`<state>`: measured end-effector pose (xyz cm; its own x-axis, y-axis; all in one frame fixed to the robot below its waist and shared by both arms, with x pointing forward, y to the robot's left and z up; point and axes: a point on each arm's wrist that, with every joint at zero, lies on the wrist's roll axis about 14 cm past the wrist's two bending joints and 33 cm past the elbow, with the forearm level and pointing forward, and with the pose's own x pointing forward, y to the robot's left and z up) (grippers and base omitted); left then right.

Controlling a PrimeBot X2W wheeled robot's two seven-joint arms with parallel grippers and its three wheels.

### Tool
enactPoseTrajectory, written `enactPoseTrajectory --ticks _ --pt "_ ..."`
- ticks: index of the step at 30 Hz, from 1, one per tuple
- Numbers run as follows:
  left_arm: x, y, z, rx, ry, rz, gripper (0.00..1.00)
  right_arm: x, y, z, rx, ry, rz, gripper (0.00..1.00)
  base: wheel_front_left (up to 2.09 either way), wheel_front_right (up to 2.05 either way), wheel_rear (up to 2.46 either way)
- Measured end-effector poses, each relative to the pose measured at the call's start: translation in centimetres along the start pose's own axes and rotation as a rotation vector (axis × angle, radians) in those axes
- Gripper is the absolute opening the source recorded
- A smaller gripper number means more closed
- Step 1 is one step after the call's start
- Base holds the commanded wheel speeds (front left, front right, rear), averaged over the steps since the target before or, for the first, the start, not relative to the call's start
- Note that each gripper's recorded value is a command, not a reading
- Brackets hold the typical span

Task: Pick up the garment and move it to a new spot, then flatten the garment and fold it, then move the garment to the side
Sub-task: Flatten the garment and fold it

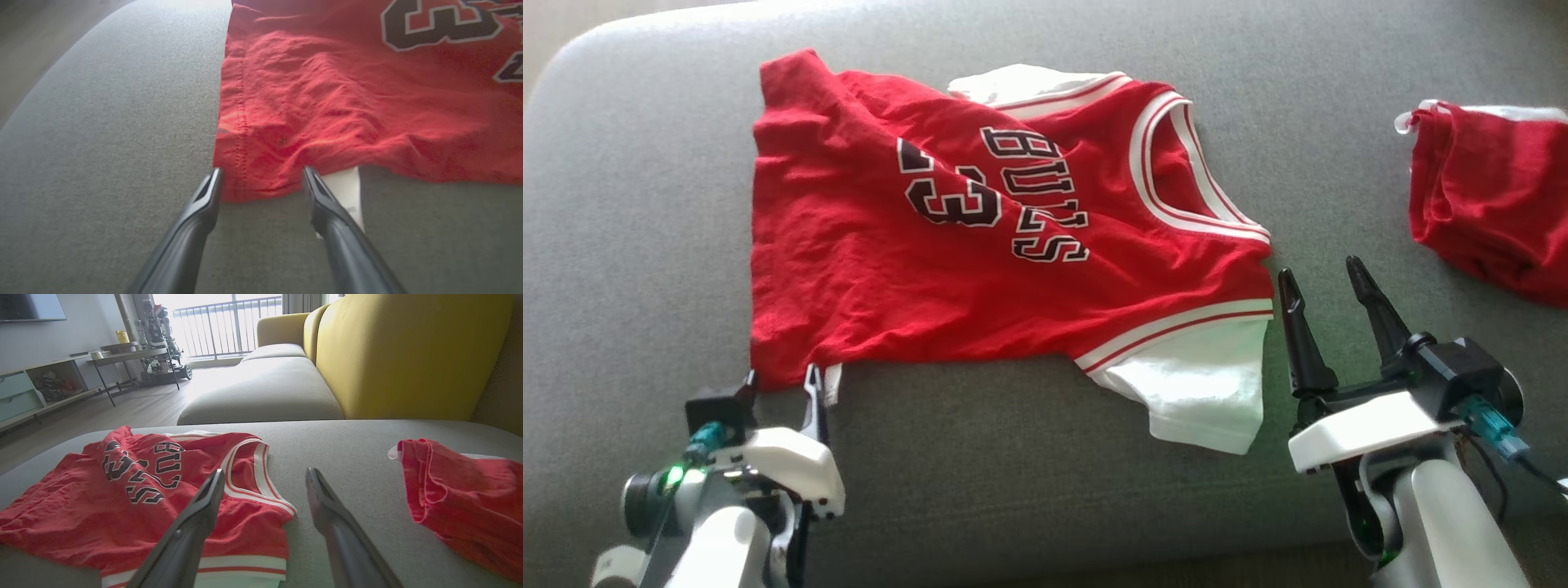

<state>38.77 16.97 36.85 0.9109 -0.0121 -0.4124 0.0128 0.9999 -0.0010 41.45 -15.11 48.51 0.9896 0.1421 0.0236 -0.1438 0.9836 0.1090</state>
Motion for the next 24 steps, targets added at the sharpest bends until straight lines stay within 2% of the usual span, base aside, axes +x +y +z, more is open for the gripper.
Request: enactPoseTrajectory --ticks 4,16,17,18,24 --pt "0.8 0.9 -0.9 0.010 0.038 0.049 1.00 0.2 -0.6 -0.2 0.005 0.003 -0.016 1.00 0.00 0.00 0.00" --pt "1.8 1.3 -1.0 0.027 0.072 0.076 1.00 0.3 -1.0 -0.4 0.005 0.006 -0.028 1.00 0.00 0.00 0.00" --pt "1.9 1.3 -1.0 0.025 0.077 0.076 0.47 0.3 -1.0 -0.4 0.005 0.006 -0.028 1.00 0.00 0.00 0.00" --pt "1.9 1.3 -1.1 0.019 0.081 0.073 0.00 0.3 -1.0 -0.3 0.005 0.004 -0.028 1.00 0.00 0.00 0.00" --pt "1.4 1.1 -0.7 0.006 0.070 0.057 0.00 0.1 -0.9 -0.1 0.004 0.004 -0.027 1.00 0.00 0.00 0.00"
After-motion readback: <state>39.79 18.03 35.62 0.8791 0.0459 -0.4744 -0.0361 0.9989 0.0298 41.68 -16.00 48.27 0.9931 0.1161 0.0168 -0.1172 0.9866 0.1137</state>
